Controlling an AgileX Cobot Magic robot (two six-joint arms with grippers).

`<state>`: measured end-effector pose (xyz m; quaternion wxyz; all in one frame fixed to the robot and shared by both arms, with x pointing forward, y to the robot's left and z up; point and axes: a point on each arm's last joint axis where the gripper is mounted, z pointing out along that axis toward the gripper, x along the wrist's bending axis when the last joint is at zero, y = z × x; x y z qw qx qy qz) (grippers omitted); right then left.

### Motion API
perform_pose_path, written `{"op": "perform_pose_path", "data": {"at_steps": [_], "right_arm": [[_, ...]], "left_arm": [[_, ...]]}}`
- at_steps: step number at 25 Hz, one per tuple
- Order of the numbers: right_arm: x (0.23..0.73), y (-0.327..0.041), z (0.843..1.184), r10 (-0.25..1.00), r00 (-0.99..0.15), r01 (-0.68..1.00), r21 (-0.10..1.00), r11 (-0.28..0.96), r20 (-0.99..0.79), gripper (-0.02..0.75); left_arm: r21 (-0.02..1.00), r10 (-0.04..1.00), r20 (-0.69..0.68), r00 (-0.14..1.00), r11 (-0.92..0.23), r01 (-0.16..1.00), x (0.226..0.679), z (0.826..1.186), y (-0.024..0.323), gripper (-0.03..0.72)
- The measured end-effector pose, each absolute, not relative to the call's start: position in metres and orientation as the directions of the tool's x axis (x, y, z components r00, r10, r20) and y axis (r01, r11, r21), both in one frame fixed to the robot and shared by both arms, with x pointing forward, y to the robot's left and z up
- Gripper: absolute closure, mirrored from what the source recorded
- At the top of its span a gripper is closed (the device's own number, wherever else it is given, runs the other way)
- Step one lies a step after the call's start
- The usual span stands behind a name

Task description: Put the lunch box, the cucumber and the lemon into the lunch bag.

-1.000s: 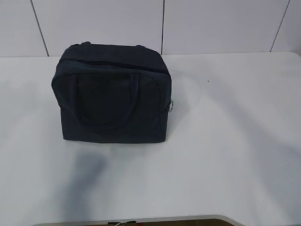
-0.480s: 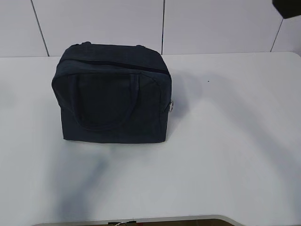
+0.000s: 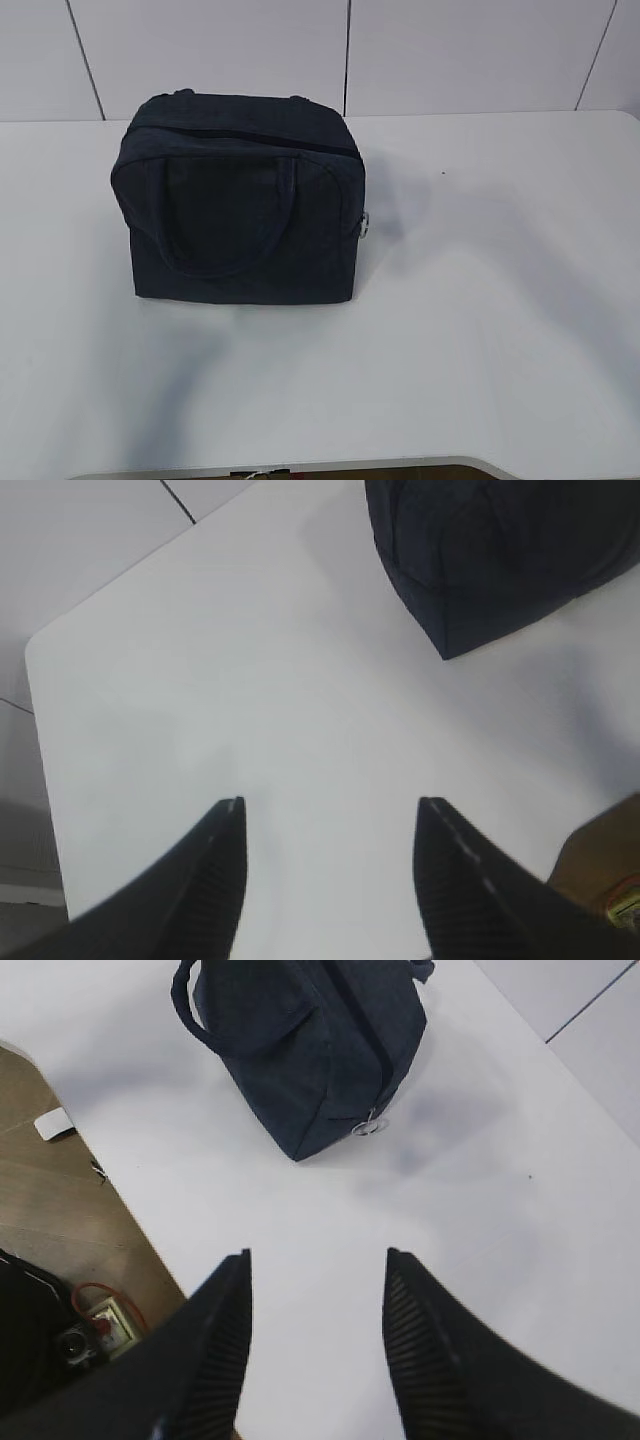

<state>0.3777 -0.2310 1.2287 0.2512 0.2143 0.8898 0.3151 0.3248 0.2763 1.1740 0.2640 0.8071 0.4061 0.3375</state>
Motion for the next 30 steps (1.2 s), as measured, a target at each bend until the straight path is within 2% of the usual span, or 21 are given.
{"op": "perform_pose_path", "data": {"at_steps": [5, 13, 20, 30], "right_arm": [[0.367, -0.238, 1.223, 0.653, -0.721, 0.346, 0.696, 0.629, -0.232, 0.383], [0.354, -0.259, 1.225, 0.826, -0.517, 0.494, 0.710, 0.503, -0.225, 0.383], [0.338, -0.271, 1.208, 0.851, -0.462, 0.531, 0.690, 0.491, -0.250, 0.383], [0.312, -0.281, 1.174, 0.854, -0.452, 0.556, 0.667, 0.497, -0.259, 0.383]], "left_arm": [[0.741, 0.872, 0.284, 0.399, -0.463, 0.486, 0.299, 1.176, 0.294, 0.298], [0.809, 0.901, 0.203, 0.384, -0.375, 0.453, 0.274, 1.179, 0.307, 0.305], [0.848, 0.900, 0.113, 0.421, -0.308, 0.431, 0.254, 1.174, 0.312, 0.306], [0.816, 0.872, 0.035, 0.489, -0.307, 0.489, 0.243, 1.125, 0.308, 0.306]]}}
